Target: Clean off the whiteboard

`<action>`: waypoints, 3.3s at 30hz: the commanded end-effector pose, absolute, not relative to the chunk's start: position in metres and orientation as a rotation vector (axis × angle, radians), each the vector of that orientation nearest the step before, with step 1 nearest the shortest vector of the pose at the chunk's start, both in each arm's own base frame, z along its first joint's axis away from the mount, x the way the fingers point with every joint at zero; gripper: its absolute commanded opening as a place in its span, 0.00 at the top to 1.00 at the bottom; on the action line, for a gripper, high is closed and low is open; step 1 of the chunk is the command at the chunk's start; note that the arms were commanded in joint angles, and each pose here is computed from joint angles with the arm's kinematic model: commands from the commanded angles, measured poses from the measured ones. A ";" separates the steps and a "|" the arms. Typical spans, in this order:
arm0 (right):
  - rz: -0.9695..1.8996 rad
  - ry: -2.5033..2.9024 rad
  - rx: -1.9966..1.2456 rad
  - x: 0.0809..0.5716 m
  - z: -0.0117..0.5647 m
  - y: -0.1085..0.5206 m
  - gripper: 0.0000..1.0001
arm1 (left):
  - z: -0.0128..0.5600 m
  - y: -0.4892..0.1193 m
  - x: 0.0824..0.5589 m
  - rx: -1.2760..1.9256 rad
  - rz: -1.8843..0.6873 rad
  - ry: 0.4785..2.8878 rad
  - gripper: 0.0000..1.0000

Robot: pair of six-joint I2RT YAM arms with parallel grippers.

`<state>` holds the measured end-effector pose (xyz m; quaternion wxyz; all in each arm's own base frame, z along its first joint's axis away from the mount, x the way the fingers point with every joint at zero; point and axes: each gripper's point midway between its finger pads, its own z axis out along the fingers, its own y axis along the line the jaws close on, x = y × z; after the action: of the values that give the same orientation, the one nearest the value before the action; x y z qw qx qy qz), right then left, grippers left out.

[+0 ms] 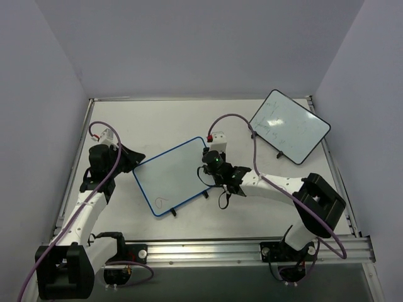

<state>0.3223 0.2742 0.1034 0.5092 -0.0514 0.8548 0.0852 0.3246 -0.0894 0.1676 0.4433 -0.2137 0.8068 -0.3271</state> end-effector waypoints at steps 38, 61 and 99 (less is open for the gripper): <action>0.282 1.994 -0.277 0.325 0.138 0.370 1.00 | 0.182 -0.092 0.329 -0.482 -0.827 1.951 0.98; 0.259 2.023 -0.153 0.332 0.126 0.305 1.00 | 0.180 -0.095 0.330 -0.481 -0.826 1.924 0.83; 0.392 2.009 -0.400 0.235 0.092 0.387 1.00 | 0.202 -0.108 0.367 -0.222 -1.098 1.651 0.46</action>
<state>0.2342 0.3724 0.0831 0.4910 -0.1734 0.8398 0.1536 0.3675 -0.0946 0.1597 0.5021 -0.1638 0.7433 -0.4107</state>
